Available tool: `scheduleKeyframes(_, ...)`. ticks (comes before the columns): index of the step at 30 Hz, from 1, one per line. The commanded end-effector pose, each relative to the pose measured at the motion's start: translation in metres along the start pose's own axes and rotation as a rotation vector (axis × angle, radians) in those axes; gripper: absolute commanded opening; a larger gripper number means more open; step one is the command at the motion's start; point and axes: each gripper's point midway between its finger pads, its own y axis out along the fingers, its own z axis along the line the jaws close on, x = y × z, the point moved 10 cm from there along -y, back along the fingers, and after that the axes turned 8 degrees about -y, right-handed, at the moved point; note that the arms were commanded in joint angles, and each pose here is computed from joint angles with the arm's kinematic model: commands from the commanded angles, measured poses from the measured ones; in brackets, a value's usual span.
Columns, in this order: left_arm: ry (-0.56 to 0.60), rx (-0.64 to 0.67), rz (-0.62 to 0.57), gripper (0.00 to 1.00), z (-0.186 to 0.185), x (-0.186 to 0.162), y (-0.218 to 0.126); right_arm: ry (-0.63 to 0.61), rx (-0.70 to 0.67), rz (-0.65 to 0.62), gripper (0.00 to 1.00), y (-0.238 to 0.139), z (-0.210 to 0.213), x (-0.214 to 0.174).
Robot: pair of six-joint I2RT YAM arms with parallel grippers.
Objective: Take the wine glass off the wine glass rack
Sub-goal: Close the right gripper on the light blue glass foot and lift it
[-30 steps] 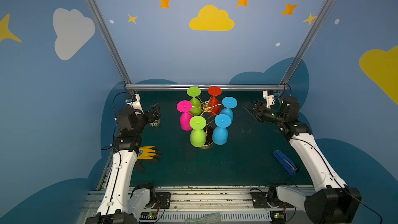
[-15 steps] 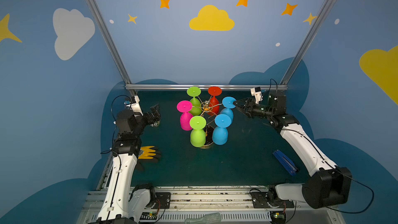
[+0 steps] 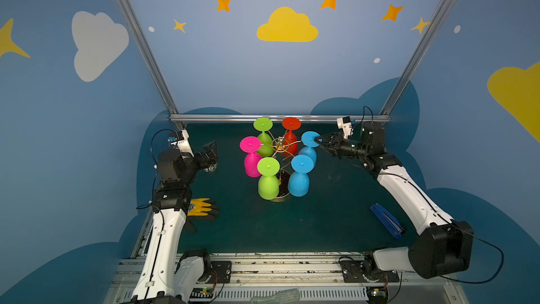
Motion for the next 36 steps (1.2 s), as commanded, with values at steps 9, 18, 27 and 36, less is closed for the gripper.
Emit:
scheduleKeyframes(9,-0.013,0.028,-0.039,1.0,0.002,0.004,-0.004,-0.017,0.044,-0.034,0.19,-0.007,0.011,0.009)
scheduleKeyframes(18,-0.02,0.06,-0.053,1.0,0.004,0.003,-0.005,-0.005,0.077,-0.038,0.02,-0.01,0.016,0.01)
scheduleKeyframes(27,-0.025,0.059,-0.056,1.0,0.004,0.003,-0.005,0.021,0.119,-0.044,0.0,-0.011,0.021,0.012)
scheduleKeyframes(36,-0.031,0.06,-0.061,1.0,0.005,0.003,-0.006,0.011,0.13,-0.048,0.0,-0.011,0.031,0.01)
